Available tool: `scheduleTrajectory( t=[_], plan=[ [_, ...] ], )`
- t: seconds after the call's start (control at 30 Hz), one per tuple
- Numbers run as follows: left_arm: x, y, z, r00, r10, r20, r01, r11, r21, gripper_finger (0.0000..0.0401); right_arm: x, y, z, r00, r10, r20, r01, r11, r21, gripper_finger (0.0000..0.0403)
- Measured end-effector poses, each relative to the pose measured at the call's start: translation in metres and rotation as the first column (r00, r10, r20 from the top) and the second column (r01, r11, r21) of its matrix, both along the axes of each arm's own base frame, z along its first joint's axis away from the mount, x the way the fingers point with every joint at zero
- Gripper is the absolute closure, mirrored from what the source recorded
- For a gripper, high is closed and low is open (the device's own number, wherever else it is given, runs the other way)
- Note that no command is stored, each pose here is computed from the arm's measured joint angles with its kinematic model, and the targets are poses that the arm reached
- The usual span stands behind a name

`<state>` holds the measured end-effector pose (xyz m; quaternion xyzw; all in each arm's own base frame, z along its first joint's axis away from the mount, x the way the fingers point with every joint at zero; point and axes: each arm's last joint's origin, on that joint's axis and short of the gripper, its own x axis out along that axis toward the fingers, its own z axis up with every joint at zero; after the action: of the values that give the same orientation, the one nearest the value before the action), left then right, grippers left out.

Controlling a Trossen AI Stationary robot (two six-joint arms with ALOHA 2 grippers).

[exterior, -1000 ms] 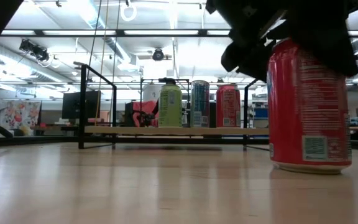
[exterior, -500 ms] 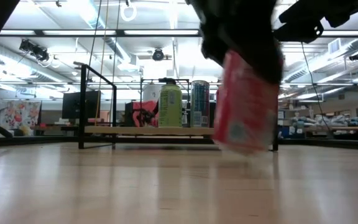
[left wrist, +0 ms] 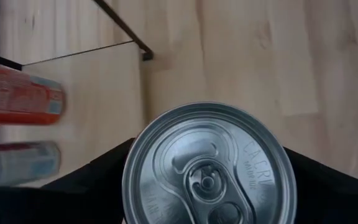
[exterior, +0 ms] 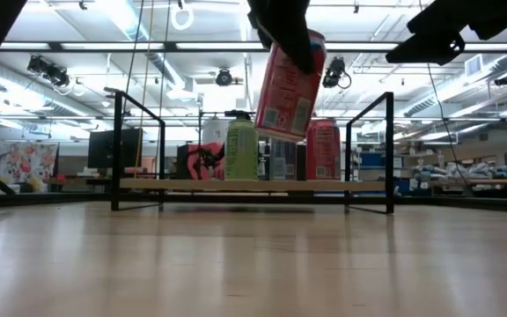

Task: Place canned beverage on shelf
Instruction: Put the orange soda can on the

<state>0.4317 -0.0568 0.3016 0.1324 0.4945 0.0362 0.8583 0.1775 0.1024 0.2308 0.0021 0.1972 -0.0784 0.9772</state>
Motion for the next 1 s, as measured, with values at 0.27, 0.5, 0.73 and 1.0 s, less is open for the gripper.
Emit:
scheduleTrajectory(
  t=[0.27, 0.5, 0.73, 1.0],
  plan=[
    [0.011, 0.068, 0.012, 0.992, -0.074, 0.102, 0.082, 0.994, -0.07, 0.0089, -0.002, 0.004, -0.001, 1.0, 0.002, -0.004, -0.002, 1.0, 0.022, 0.0047],
    [0.014, 0.13, 0.019, 0.969, -0.079, 0.233, 0.112, 0.985, -0.131, 0.0088, -0.005, 0.007, -0.002, 1.0, -0.002, 0.001, 0.002, 1.0, 0.018, 0.0047],
    [0.022, 0.159, 0.005, 0.955, -0.089, 0.282, 0.144, 0.973, -0.183, 0.0088, -0.006, 0.008, -0.002, 1.0, -0.014, 0.006, 0.014, 1.0, -0.007, 0.0047],
    [0.037, 0.161, -0.029, 0.969, -0.111, 0.221, 0.153, 0.971, -0.184, 0.0088, -0.006, 0.008, -0.001, 1.0, -0.014, 0.012, 0.014, 1.0, -0.009, 0.0047]
  ],
)
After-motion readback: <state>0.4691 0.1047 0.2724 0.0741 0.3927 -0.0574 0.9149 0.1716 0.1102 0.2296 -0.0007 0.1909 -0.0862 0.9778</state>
